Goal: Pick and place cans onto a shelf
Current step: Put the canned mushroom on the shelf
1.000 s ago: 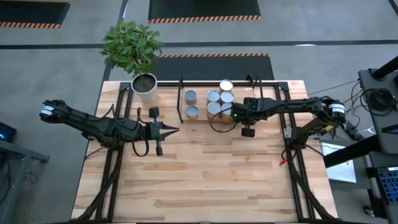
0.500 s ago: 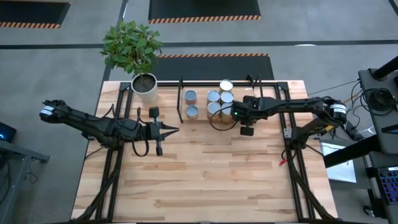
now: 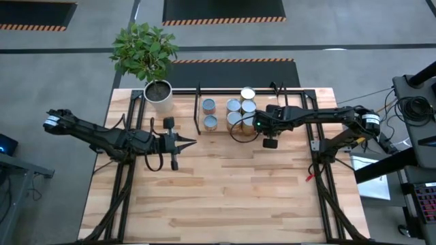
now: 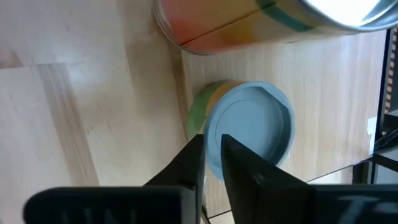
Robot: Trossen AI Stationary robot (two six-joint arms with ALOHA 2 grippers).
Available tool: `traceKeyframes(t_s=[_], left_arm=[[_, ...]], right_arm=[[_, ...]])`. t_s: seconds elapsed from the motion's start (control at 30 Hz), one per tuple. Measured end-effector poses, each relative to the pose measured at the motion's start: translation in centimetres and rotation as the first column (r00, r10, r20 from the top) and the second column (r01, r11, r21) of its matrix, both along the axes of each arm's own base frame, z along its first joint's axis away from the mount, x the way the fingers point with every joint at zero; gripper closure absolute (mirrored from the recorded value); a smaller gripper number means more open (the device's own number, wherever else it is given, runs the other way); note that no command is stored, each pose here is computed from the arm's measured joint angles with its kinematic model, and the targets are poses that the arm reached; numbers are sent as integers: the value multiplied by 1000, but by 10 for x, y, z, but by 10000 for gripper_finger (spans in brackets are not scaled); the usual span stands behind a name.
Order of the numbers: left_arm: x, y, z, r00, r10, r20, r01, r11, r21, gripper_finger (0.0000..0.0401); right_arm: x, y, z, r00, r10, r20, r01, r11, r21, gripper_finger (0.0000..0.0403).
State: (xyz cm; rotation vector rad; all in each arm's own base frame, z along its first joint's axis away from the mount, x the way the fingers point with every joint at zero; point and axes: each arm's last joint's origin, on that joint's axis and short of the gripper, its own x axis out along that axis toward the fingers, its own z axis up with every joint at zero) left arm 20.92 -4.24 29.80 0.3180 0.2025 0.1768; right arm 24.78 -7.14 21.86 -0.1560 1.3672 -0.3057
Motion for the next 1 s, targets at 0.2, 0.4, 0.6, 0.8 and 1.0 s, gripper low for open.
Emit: traceKeyframes(t_s=[0.2, 0.4, 0.6, 0.8, 1.0], left_arm=[[0, 0, 1, 1000, 0, 7, 0, 1000, -4, 400], [0, 0, 2, 1000, 0, 22, 0, 1000, -9, 400], [0, 0, 2, 1000, 0, 22, 0, 1000, -6, 400], [0, 0, 2, 1000, 0, 22, 0, 1000, -6, 400], [0, 0, 2, 1000, 0, 22, 0, 1000, -6, 400]], right_arm=[[-2, 1, 4, 1000, 18, 8, -18, 1000, -7, 381], [-4, -5, 8, 999, 1, 50, 0, 1000, -25, 386], [-6, -17, -9, 997, -13, 76, 17, 999, -47, 386], [-10, -18, -15, 998, -15, 64, 17, 999, -46, 386], [-10, -18, -15, 998, -7, 59, 10, 999, -48, 386]])
